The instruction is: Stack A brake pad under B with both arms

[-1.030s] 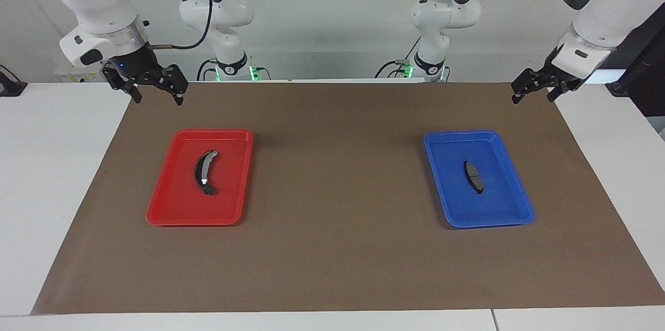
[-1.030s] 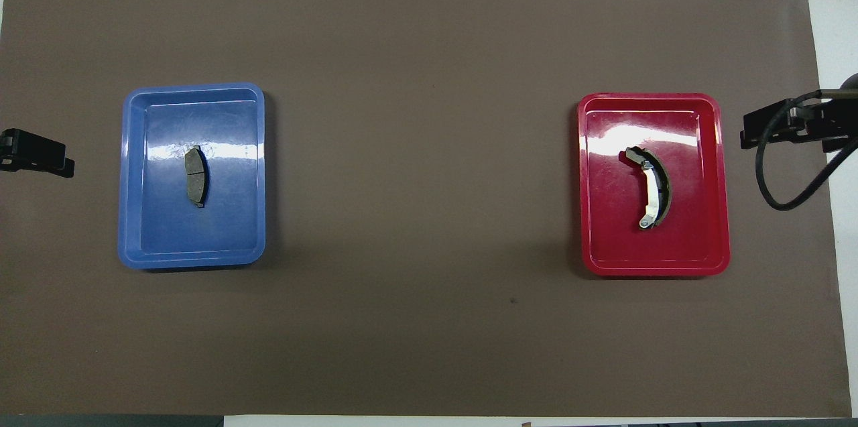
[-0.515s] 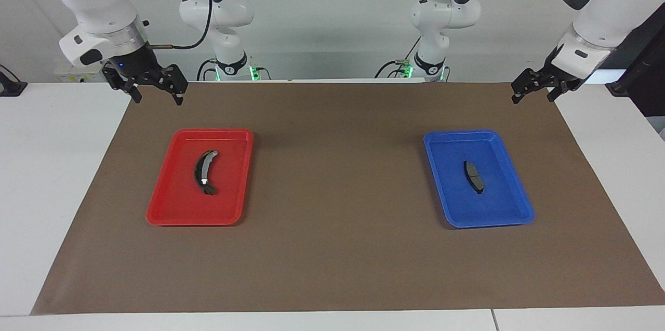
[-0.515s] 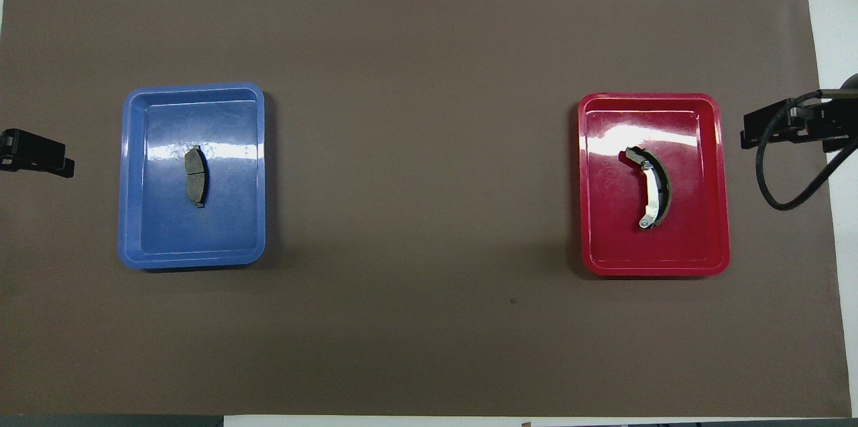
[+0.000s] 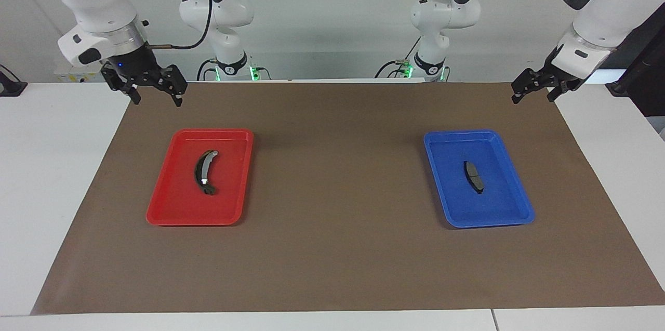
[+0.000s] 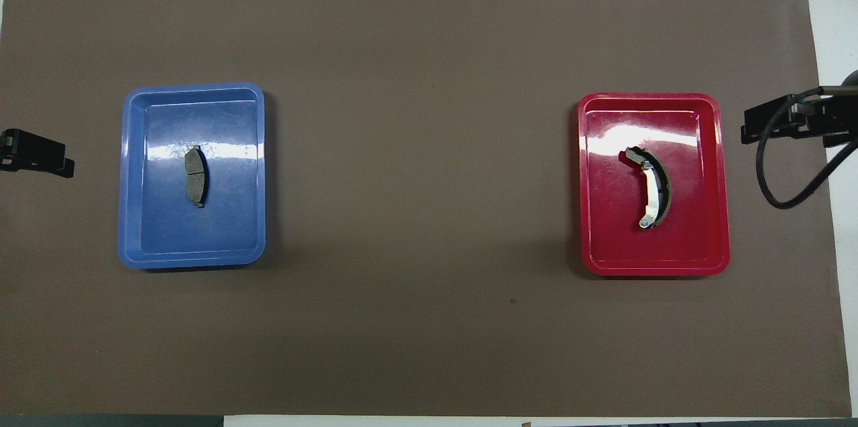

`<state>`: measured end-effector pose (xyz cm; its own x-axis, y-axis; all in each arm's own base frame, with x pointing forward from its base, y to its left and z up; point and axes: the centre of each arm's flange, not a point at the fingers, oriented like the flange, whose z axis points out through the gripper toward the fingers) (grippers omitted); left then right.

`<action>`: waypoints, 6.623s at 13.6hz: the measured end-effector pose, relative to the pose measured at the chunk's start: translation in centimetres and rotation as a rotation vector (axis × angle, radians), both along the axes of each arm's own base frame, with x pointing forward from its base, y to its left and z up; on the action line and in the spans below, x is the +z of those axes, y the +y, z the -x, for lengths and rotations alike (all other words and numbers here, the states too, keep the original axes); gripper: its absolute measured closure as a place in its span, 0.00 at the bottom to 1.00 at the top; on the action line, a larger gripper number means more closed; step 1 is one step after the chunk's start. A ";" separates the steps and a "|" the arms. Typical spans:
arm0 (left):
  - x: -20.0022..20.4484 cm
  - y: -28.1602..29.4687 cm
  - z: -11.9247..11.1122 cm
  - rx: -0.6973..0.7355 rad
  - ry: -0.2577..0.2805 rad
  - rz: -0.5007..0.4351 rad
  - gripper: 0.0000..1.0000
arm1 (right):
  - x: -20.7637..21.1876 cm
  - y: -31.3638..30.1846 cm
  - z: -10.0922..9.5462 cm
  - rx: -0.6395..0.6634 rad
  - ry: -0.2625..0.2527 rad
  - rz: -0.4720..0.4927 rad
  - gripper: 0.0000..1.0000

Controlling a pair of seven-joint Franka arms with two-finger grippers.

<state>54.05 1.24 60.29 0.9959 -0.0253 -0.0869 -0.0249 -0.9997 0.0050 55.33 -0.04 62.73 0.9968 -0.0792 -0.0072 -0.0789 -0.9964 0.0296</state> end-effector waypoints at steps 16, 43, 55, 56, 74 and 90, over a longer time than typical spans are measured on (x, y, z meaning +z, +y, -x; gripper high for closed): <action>-9.9 -2.3 -0.3 -0.042 -0.145 0.003 0.01 | 0.0 0.0 0.0 0.000 0.000 0.000 0.00; -30.0 -4.7 -0.4 0.013 -0.204 -0.001 0.61 | -30.1 -1.4 2.1 0.159 -0.055 -0.003 0.00; -21.8 -25.9 0.4 0.011 -0.220 0.055 0.61 | -33.8 -2.2 3.2 0.147 -0.022 -0.020 0.13; -22.1 -28.5 0.9 0.017 -0.229 0.067 0.61 | -33.8 -2.1 3.2 0.148 -0.022 -0.020 0.26; -27.5 -42.2 3.1 0.012 -0.277 0.128 0.00 | -21.7 14.9 -0.5 0.036 0.049 -0.045 0.57; -6.0 -5.1 -2.5 0.101 -0.158 0.005 0.00 | -29.8 36.8 0.2 -0.136 0.009 -0.099 0.57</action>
